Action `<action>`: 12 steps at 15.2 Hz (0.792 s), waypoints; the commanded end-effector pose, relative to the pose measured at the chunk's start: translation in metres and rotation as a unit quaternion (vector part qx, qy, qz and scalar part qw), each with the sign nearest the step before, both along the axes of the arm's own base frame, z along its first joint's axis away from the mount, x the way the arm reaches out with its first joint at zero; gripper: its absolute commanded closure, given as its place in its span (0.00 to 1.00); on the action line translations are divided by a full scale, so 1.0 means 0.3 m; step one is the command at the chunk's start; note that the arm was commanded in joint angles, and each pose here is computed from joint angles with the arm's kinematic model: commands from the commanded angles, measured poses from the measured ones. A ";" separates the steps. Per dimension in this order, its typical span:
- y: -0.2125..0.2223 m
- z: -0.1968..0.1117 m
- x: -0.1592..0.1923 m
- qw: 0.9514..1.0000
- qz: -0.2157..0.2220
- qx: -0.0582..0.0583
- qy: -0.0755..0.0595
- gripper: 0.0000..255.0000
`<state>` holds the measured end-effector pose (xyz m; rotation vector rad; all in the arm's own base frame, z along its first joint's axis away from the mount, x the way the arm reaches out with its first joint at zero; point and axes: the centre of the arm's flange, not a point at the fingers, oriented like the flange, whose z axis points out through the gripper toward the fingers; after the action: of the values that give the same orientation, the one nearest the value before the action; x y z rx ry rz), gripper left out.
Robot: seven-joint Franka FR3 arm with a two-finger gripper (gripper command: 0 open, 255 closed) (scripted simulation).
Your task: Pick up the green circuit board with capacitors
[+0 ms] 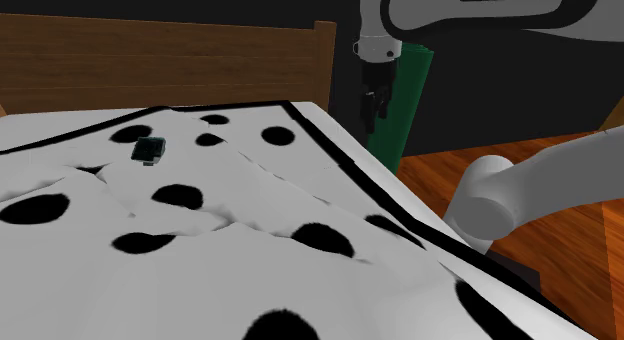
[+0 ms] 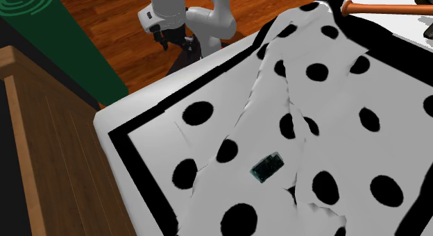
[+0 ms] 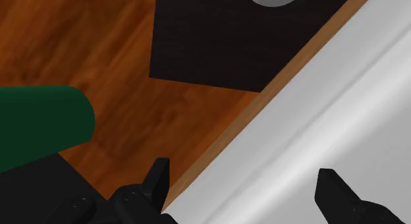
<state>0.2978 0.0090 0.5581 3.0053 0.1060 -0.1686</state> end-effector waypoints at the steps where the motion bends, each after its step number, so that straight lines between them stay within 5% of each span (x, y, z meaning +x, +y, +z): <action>1: 0.000 0.000 0.000 1.000 0.000 0.000 0.000 0.00; 12: 0.391 -0.029 0.160 0.996 -0.069 0.046 -0.033 0.00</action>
<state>0.3416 0.1151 0.5486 3.0972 -0.0793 -0.0893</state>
